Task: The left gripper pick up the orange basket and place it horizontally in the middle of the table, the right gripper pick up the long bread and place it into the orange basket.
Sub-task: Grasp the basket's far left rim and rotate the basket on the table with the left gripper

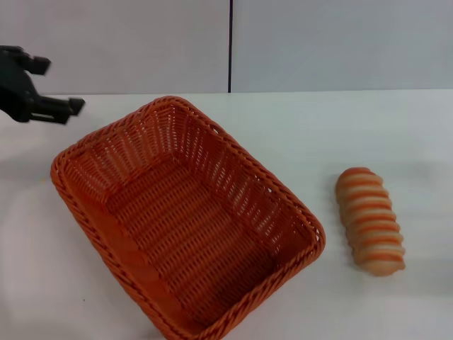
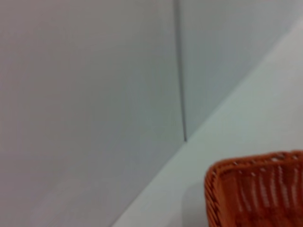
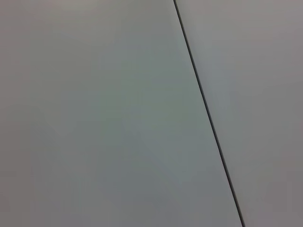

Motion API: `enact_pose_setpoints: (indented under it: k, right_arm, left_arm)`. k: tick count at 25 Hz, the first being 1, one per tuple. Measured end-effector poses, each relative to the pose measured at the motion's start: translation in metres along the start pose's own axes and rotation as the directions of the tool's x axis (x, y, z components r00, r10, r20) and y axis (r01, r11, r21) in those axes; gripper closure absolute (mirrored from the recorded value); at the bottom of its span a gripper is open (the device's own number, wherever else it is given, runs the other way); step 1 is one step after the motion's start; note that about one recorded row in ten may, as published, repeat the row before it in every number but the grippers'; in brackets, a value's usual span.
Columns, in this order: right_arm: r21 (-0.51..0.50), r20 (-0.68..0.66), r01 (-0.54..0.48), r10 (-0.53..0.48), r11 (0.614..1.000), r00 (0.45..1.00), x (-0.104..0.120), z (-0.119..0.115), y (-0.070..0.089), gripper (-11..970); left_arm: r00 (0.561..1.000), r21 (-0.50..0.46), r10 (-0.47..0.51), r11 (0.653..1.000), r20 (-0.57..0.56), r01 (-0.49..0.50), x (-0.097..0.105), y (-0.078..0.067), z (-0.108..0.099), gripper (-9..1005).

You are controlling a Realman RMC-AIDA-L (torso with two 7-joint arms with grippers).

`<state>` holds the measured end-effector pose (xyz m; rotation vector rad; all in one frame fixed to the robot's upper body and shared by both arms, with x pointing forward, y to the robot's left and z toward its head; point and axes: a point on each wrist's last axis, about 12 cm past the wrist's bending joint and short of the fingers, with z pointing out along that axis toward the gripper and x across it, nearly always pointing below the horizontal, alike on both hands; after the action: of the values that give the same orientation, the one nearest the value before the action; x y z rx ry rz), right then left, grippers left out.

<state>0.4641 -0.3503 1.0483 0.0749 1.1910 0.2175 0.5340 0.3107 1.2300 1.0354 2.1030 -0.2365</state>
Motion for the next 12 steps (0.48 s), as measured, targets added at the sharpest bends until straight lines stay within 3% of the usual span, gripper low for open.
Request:
enact_pose_setpoints:
  k: [5,12]
  right_arm:
    - [0.000,-0.008,0.001,-0.001,1.000,1.000,0.001,0.004,0.000,376]
    - [-0.006,-0.010,0.002,-0.002,1.000,1.000,0.003,0.010,0.001,376]
  left_arm:
    - [0.985,0.024,0.102,0.995,-0.142,-0.099,-0.018,-0.012,0.018,185]
    - [0.973,0.012,0.170,0.985,-0.158,-0.170,-0.033,-0.027,0.047,185]
